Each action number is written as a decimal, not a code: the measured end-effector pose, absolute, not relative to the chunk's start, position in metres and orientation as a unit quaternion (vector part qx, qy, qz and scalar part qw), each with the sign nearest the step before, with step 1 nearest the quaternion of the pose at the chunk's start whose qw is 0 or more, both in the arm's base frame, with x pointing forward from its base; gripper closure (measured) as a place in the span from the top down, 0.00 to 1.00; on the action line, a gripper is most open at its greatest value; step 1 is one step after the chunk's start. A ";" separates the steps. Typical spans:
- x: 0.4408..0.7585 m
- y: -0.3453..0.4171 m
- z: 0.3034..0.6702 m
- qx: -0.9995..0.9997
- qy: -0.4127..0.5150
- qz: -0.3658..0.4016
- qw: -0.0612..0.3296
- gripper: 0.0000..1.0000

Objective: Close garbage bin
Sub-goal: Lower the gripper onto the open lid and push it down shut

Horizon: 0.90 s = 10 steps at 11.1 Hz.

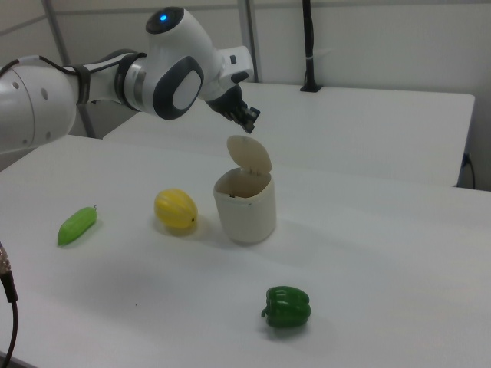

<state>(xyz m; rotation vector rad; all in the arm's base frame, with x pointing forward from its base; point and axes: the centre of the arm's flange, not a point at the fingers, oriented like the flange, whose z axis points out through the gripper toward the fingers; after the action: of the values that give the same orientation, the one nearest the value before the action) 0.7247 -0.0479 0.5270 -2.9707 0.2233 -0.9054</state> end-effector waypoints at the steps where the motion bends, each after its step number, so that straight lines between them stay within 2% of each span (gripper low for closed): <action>1: 0.724 -0.052 0.522 -0.957 0.075 -0.280 0.013 0.00; 5: 0.712 -0.071 0.501 -0.979 0.065 -0.193 0.010 0.00; 10: 0.704 -0.067 0.473 -0.989 0.055 -0.137 0.013 0.00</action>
<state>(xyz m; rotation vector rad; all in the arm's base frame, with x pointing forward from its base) 0.7043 -0.0668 0.4732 -3.0816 0.1726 -0.4262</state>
